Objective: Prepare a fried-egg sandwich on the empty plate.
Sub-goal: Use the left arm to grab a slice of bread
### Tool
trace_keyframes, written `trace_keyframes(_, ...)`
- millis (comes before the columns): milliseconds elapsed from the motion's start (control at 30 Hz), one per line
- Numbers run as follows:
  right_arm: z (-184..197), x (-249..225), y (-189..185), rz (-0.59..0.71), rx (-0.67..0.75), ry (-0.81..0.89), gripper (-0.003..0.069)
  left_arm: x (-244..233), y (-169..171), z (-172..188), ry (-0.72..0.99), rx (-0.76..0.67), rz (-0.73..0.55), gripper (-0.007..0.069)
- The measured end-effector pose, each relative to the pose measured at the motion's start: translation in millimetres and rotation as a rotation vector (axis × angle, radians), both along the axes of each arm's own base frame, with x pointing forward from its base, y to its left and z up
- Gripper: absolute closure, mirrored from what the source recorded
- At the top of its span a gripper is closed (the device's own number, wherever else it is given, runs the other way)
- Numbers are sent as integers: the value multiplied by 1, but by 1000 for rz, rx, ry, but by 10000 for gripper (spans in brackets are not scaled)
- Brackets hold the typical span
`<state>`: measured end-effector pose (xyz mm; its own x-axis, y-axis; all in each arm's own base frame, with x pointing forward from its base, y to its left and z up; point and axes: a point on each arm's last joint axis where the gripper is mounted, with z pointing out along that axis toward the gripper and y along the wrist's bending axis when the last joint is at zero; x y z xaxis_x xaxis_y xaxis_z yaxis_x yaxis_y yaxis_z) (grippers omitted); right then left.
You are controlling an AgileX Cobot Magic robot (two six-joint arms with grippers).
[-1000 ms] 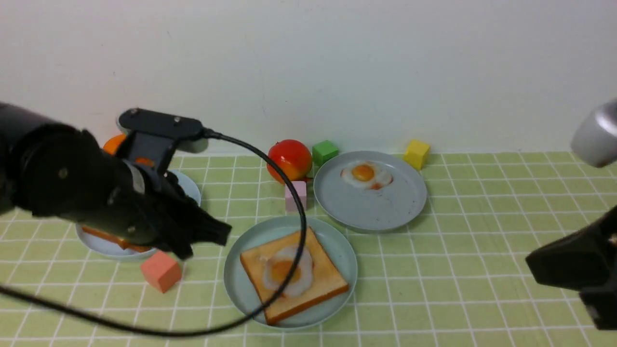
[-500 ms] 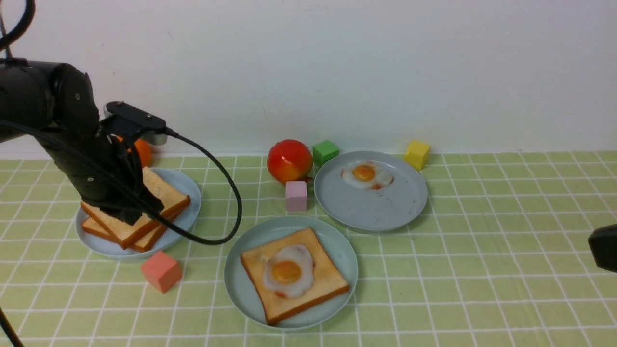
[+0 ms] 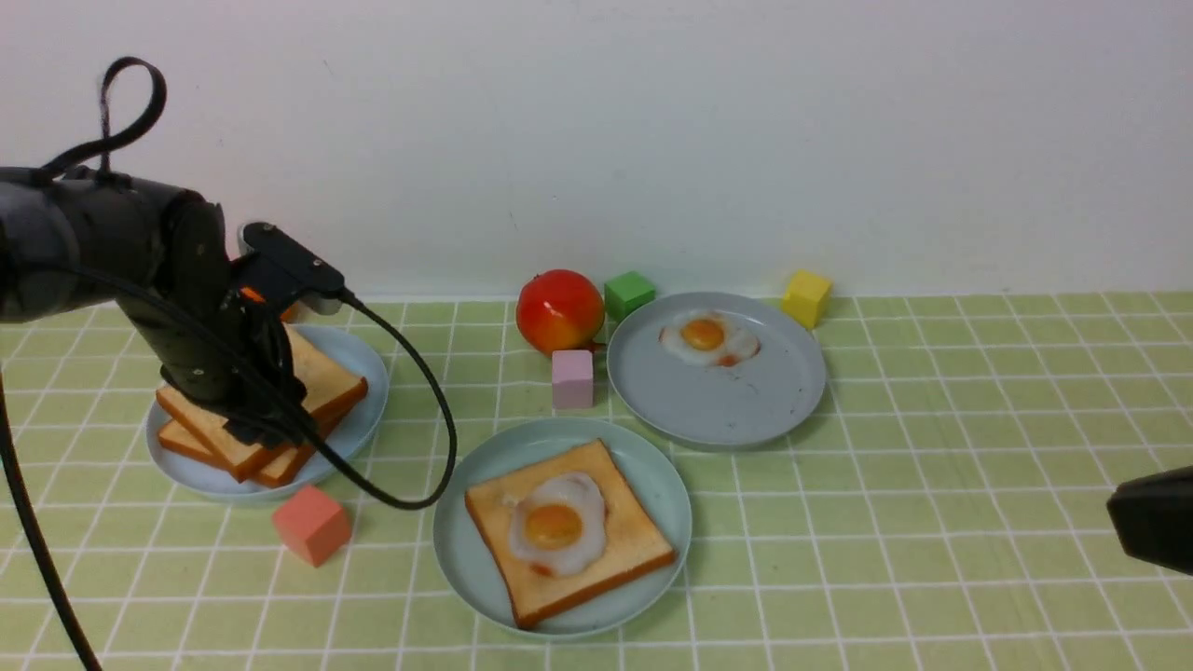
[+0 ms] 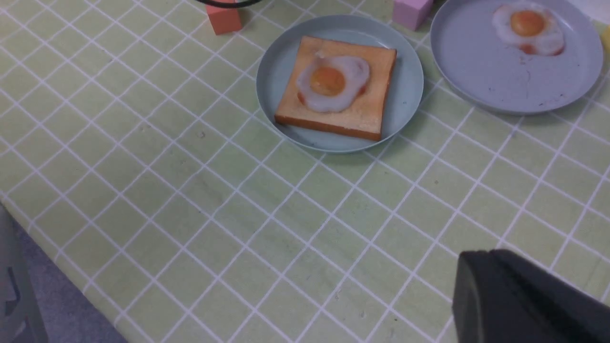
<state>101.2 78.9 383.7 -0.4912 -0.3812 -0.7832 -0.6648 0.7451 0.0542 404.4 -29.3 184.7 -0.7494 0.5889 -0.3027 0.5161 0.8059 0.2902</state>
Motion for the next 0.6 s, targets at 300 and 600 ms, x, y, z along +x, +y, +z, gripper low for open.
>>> trace_keyframes(300,1,-2,3,14,42,23,628,5,0,-17,38,18,-9,274)
trace_keyframes(600,1,-3,4,19,59,34,624,4,0,-15,47,26,-11,412)
